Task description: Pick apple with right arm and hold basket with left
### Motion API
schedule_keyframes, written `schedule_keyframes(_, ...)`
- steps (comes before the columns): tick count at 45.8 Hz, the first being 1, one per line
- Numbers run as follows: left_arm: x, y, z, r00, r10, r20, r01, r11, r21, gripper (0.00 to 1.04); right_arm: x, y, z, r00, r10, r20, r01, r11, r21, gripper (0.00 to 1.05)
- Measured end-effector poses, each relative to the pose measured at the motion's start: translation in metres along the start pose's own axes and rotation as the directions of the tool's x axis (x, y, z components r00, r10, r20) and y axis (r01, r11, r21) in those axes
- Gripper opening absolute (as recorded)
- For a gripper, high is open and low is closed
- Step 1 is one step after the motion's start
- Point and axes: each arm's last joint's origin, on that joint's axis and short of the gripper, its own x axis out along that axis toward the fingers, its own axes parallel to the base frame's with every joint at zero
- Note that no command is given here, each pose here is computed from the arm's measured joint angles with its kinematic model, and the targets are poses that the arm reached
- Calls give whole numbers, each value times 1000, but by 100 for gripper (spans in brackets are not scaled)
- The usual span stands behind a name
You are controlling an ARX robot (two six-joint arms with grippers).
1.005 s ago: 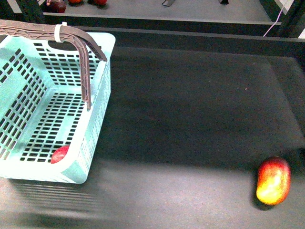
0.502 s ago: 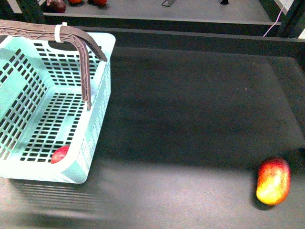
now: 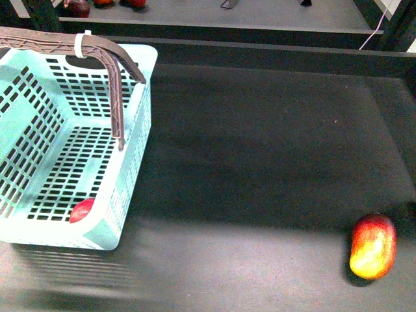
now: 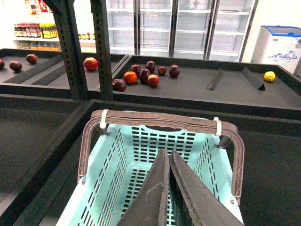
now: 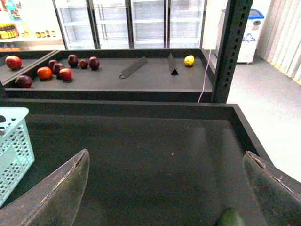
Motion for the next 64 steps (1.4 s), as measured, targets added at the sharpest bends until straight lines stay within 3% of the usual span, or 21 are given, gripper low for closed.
schedule_keyframes(46, -17, 0, -3, 1000, 0, -5, 0, 1000, 0, 4, 0, 0, 0, 1000, 0, 0, 0, 1000, 0, 96)
schedule_keyframes(52, -17, 0, -3, 1000, 0, -5, 0, 1000, 0, 23, 0, 0, 0, 1000, 0, 0, 0, 1000, 0, 96)
schedule_keyframes(64, -17, 0, -3, 1000, 0, -5, 0, 1000, 0, 82, 0, 0, 0, 1000, 0, 0, 0, 1000, 0, 96)
